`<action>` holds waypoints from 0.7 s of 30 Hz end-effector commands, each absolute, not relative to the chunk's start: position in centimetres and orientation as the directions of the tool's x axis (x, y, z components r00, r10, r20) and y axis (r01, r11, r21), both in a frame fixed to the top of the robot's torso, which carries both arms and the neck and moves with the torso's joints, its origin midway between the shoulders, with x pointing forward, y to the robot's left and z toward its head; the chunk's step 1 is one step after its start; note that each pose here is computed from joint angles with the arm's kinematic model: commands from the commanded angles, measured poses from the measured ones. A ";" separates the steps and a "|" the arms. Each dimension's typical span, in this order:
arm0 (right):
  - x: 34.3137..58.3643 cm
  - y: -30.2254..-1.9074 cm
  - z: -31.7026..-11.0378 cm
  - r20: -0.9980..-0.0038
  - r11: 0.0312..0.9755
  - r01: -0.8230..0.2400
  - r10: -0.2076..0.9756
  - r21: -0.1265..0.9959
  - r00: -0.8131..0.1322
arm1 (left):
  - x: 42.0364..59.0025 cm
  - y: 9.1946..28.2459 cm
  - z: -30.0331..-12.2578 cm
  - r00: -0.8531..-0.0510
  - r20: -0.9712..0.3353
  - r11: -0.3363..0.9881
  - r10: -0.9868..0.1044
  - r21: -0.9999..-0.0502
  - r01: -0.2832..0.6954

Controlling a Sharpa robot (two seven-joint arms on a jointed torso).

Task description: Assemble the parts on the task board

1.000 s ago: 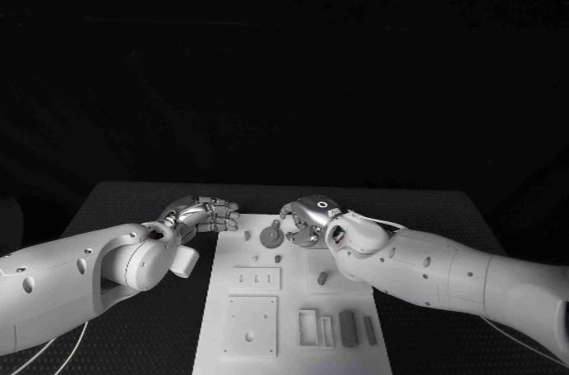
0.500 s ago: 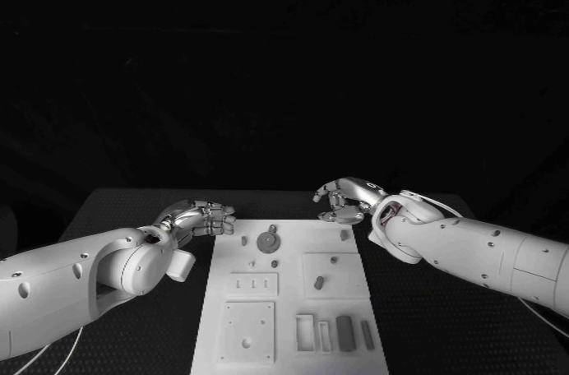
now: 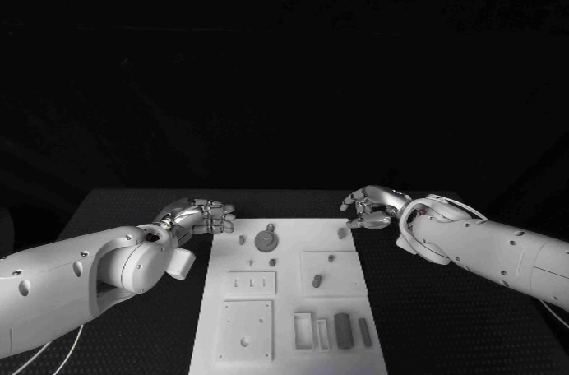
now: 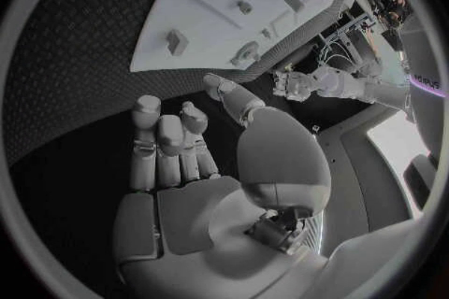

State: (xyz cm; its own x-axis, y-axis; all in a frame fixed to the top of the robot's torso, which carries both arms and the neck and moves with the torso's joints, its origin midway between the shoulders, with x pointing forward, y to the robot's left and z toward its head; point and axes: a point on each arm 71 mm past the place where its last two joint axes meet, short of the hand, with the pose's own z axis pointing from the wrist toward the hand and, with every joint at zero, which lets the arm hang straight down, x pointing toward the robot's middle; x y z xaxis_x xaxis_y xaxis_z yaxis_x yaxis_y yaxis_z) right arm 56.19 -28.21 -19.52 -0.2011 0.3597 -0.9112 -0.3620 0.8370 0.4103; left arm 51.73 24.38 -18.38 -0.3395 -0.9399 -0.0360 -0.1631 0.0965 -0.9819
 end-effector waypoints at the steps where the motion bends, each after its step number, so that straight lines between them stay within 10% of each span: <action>1: 56.3 -28.5 -20.4 -0.899 0.834 -0.348 0.358 0.429 -0.250 | 51.7 24.1 -18.3 -0.358 -0.028 0.088 -0.933 -0.984 -0.153; 21: 56.6 -28.1 -23.4 -0.891 0.846 -0.311 0.349 0.433 -0.291 | 51.8 23.9 -18.3 -0.362 -0.028 0.090 -0.932 -0.984 -0.155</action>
